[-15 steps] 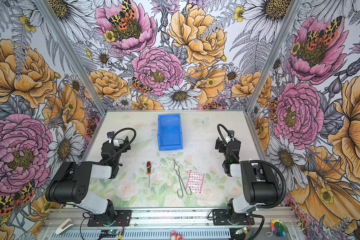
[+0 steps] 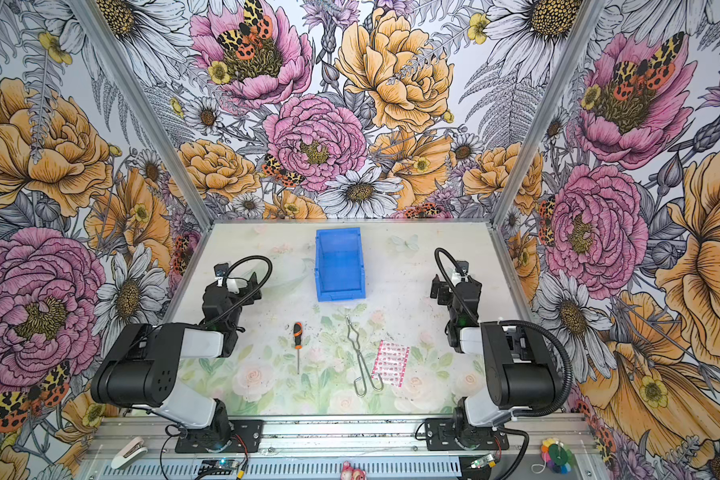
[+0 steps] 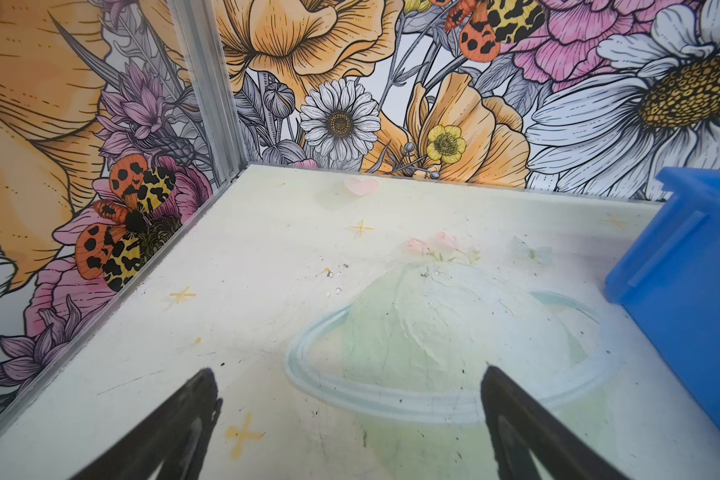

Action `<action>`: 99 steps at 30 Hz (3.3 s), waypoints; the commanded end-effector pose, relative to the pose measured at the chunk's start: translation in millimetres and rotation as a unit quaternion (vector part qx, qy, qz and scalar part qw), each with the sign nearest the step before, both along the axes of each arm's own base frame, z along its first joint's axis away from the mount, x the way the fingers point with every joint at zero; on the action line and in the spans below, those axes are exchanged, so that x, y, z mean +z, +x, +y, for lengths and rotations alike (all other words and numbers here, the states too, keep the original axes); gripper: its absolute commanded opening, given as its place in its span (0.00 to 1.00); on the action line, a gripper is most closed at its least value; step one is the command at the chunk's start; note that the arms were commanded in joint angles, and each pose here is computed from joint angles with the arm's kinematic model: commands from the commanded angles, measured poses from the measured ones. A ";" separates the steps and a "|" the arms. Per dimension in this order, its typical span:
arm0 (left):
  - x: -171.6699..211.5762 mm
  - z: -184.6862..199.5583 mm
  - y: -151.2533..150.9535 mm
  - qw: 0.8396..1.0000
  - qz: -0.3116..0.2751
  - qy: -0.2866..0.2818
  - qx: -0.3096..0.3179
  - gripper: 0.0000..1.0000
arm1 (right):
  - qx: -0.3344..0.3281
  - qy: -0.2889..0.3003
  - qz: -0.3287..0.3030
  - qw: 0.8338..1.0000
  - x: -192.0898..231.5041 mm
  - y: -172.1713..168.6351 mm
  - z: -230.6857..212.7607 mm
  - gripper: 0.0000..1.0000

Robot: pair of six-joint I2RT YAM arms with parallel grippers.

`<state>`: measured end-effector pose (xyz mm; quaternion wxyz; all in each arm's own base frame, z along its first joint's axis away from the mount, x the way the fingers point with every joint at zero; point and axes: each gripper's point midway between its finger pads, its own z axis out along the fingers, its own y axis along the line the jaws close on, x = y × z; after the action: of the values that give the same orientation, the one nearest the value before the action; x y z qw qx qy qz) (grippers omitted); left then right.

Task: Put the screwdriver in the bin

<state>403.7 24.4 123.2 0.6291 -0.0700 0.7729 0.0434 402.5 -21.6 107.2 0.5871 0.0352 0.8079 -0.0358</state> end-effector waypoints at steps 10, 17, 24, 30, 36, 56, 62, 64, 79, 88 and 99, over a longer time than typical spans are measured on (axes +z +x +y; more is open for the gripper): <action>5.5 -2.4 1.3 1.000 -0.009 0.000 -0.010 0.99 | 0.000 -0.004 -0.011 1.000 3.7 1.0 -0.6 1.00; 5.5 -2.0 1.6 1.000 -0.008 -0.001 -0.010 0.99 | 0.001 -0.003 -0.009 1.000 2.9 1.6 -0.6 1.00; 5.2 -2.1 1.6 1.000 -0.008 -0.001 -0.010 0.99 | 0.001 -0.003 -0.009 1.000 3.5 2.3 -0.4 0.99; 6.0 -2.6 1.4 1.000 -0.010 -0.001 -0.011 0.99 | 0.003 -0.005 -0.012 1.000 6.3 1.2 0.3 0.99; 15.0 -1.1 -4.0 1.000 -0.017 0.002 -0.002 0.99 | 0.004 -0.015 0.025 1.000 21.1 5.1 6.2 0.99; 68.0 -24.6 -30.1 0.978 0.088 -0.186 0.024 0.99 | 0.013 0.048 0.108 0.993 98.7 -43.9 82.0 0.99; 48.4 -82.9 -49.1 0.948 0.198 -0.237 -0.074 0.99 | 0.095 0.035 0.112 0.989 97.5 -61.3 143.6 1.00; 40.6 -97.5 -57.8 0.940 0.221 -0.240 -0.097 0.99 | 0.146 0.020 0.112 0.983 97.0 -66.3 173.3 0.99; -7.9 -141.8 -92.3 0.902 0.356 -0.216 -0.113 0.99 | 0.488 -0.064 0.145 0.859 72.1 -127.1 325.5 0.99; -25.2 -156.4 -107.1 0.892 0.388 -0.217 -0.079 0.98 | 0.576 -0.090 0.142 0.800 63.9 -162.5 346.1 1.00; -70.9 -168.3 -116.1 0.881 0.441 -0.166 -0.039 0.95 | 0.631 -0.092 0.124 0.761 71.9 -195.5 343.7 1.00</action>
<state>278.9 -144.9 48.9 0.1877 -0.1020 0.9715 -0.1031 221.8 322.6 174.0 0.3721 -0.5211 0.7268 0.2485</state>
